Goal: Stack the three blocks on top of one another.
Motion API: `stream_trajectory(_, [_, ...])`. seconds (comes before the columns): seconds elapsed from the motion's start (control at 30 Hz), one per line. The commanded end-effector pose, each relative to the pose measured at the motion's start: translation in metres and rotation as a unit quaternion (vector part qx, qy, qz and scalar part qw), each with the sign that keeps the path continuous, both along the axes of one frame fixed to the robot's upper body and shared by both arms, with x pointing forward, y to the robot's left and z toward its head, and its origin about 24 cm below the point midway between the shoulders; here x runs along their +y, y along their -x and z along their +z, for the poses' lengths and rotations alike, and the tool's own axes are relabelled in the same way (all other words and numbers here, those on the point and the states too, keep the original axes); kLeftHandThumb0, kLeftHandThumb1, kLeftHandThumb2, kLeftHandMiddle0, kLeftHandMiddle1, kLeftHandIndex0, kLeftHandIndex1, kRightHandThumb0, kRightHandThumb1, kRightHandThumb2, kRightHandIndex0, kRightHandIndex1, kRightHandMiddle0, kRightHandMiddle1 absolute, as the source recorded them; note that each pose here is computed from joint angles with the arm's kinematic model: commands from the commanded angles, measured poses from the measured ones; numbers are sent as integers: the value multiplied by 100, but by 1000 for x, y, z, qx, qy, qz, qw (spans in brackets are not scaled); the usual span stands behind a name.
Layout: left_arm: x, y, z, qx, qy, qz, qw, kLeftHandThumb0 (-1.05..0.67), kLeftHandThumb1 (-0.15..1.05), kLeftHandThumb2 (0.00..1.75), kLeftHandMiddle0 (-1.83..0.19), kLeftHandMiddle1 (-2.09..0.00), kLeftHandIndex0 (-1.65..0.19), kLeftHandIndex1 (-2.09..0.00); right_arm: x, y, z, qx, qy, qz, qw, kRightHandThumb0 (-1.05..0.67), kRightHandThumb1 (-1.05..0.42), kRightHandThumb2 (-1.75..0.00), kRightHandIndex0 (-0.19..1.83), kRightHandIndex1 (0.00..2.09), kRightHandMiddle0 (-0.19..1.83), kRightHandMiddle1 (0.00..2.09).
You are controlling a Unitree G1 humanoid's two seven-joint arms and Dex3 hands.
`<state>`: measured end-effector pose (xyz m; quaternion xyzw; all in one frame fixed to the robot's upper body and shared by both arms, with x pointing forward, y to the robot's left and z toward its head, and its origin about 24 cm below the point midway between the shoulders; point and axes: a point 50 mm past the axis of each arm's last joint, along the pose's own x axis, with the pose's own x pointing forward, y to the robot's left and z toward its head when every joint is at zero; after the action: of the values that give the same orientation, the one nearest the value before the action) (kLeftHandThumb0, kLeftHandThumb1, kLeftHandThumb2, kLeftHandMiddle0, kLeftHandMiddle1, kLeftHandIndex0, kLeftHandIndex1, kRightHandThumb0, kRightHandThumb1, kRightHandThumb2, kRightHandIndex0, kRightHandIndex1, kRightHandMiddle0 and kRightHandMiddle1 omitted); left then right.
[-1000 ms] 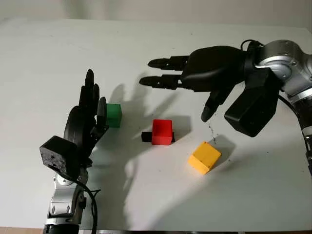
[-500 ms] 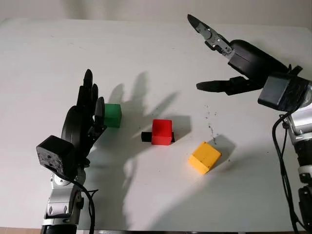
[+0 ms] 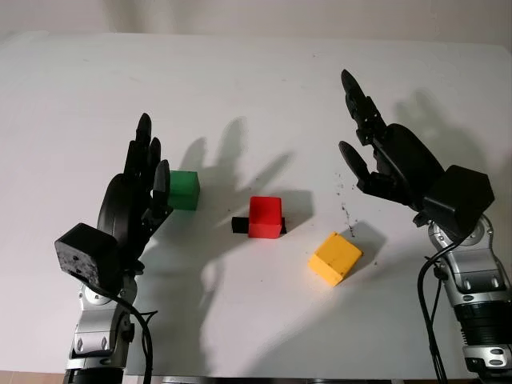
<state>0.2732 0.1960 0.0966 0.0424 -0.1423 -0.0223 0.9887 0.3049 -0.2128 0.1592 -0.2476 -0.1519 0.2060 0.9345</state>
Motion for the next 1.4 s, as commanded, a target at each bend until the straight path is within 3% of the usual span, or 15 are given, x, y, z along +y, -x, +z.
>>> stream_trajectory(0.0, [2,1,2,-5,-1,2,1000,-76,105,62,7,-6,10,-6,-8,8,16,-15,22,-2,1000,-79,-105,-27,-19,0,-14,4])
stream_trajectory(0.17, [0,1,2,-5,0,-1,1000,-76,105,62,8,-5,10,-6,-19,25,52,-32,109,24,993,-81,-96,-8,-18,2,-4,8])
stream_trajectory(0.27, [-1,1,2,-4,4,-2,1000,-75,105,63,8,-5,11,-5,-23,35,75,-55,185,45,980,-74,-88,-4,-12,6,15,16])
stream_trajectory(0.4, [-2,1,3,-3,-3,-3,1000,-76,105,64,10,-5,12,-5,-19,49,101,-125,315,69,938,-80,-80,-5,-2,8,40,14])
stream_trajectory(0.53, [-3,2,3,1,-1,-3,1000,-76,105,64,10,-5,12,-5,-13,59,110,-150,379,97,908,-79,-80,-6,1,8,45,11])
stream_trajectory(0.73, [-4,4,1,7,-4,-4,1000,-76,105,65,13,-5,13,-5,-2,67,110,-172,490,140,843,-66,-71,-3,3,7,50,9])
stream_trajectory(0.93, [-6,3,1,6,-1,-6,1000,-75,105,66,14,-5,15,-5,7,66,103,-197,522,174,812,-67,-68,-4,4,7,52,7])
stream_trajectory(1.37, [-6,3,1,4,-1,-2,1000,-76,105,66,13,-6,13,-6,17,51,70,-232,486,187,821,-72,-68,-6,14,8,68,10])
